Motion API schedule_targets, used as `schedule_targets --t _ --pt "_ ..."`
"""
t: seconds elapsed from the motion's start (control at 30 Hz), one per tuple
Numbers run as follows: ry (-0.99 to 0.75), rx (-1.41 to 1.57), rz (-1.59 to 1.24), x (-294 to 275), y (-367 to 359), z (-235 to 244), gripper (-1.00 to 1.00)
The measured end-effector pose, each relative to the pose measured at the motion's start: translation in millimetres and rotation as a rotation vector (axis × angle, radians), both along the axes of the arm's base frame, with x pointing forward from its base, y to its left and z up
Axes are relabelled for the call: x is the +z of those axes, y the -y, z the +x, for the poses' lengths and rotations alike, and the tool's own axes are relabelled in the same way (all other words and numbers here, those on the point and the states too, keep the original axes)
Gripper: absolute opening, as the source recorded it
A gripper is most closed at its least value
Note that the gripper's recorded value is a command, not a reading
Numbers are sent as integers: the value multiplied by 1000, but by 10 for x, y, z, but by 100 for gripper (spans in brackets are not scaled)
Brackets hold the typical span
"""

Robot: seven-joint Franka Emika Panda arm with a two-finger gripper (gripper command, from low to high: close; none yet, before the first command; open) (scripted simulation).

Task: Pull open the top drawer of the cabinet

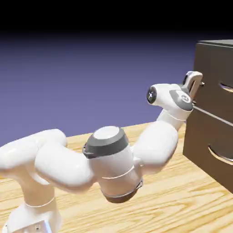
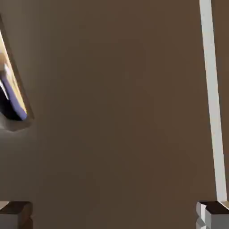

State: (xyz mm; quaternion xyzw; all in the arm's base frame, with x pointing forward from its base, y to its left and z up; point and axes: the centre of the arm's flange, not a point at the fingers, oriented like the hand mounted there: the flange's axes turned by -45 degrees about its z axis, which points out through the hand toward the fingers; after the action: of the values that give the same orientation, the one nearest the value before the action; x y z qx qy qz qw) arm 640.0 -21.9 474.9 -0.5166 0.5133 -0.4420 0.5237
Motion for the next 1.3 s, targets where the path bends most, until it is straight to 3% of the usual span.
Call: schedule_targets --t 0.07,0.33,0.37,0.73,1.27,1.3 --pt "59 -76 -71 123 412 19 0" --pt "64 -84 -78 135 455 498 0" --pt "64 -84 -79 134 454 519 -100" --pt "66 -84 -79 135 455 -223 -100" --pt "66 -85 -79 135 456 -1948 -100" --pt "66 -85 -78 135 456 -2031 100"
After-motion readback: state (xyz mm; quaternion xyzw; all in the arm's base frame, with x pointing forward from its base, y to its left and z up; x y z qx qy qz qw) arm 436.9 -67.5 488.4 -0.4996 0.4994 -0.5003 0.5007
